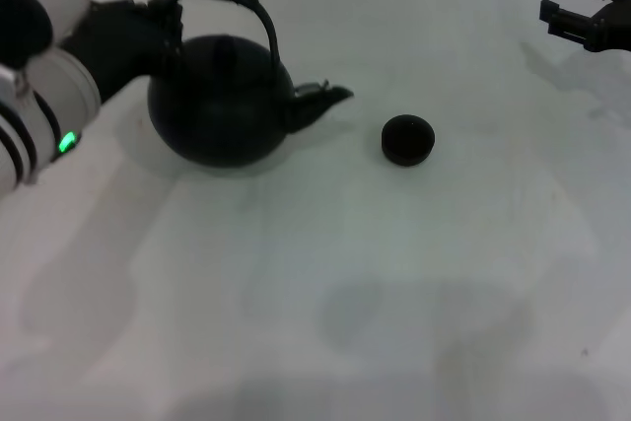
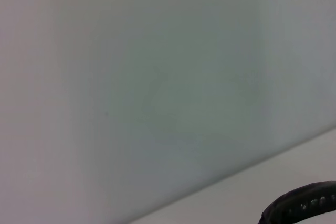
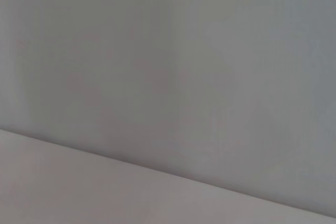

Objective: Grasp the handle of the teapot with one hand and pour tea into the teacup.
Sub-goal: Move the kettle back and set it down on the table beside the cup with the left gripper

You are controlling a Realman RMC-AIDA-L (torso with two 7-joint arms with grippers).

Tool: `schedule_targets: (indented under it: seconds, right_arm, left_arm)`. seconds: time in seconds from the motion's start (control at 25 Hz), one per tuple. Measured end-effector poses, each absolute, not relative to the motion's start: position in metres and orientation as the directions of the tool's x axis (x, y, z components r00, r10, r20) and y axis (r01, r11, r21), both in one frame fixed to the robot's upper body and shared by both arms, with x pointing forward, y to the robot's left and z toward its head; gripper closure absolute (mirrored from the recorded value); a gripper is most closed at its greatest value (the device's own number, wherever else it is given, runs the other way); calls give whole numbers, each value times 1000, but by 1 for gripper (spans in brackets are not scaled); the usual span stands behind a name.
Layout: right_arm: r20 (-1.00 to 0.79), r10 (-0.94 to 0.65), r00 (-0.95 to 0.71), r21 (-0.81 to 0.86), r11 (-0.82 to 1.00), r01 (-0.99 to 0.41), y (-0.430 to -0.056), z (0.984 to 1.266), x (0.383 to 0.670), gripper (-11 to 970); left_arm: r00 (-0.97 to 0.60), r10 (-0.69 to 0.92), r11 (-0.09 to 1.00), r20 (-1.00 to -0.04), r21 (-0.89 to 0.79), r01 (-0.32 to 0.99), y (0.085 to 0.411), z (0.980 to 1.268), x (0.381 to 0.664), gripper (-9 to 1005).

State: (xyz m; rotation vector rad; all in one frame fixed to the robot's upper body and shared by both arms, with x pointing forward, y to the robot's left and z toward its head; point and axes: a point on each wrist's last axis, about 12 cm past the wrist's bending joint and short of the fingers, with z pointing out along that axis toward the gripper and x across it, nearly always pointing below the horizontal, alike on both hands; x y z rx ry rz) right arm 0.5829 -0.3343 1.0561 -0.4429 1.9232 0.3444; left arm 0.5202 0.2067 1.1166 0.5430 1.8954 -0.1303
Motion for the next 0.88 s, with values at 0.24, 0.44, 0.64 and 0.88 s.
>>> schedule_targets:
  seconds: [0.24,0.44,0.64,0.88]
  right_arm:
    - [-926,-146,-349,32,889,-456,-335,1057,584,99]
    - [-923,-153,-354,28,888,-458,-335,1056,584,99]
    - [-919,-152,-364,32,891,-453,-338,1054,582,99]
    - [-918,-151,-366,33,892,-451,-339,1053,581,99]
  left_arm:
    - [-254,335,884,-907,210,417,205,1104,506,882]
    - [-249,342,888,-906,224,402,208,1096,503,884]
    - [-248,342,886,-906,224,406,206,1094,502,885]
    - [-243,354,880,-903,235,412,205,1093,502,886]
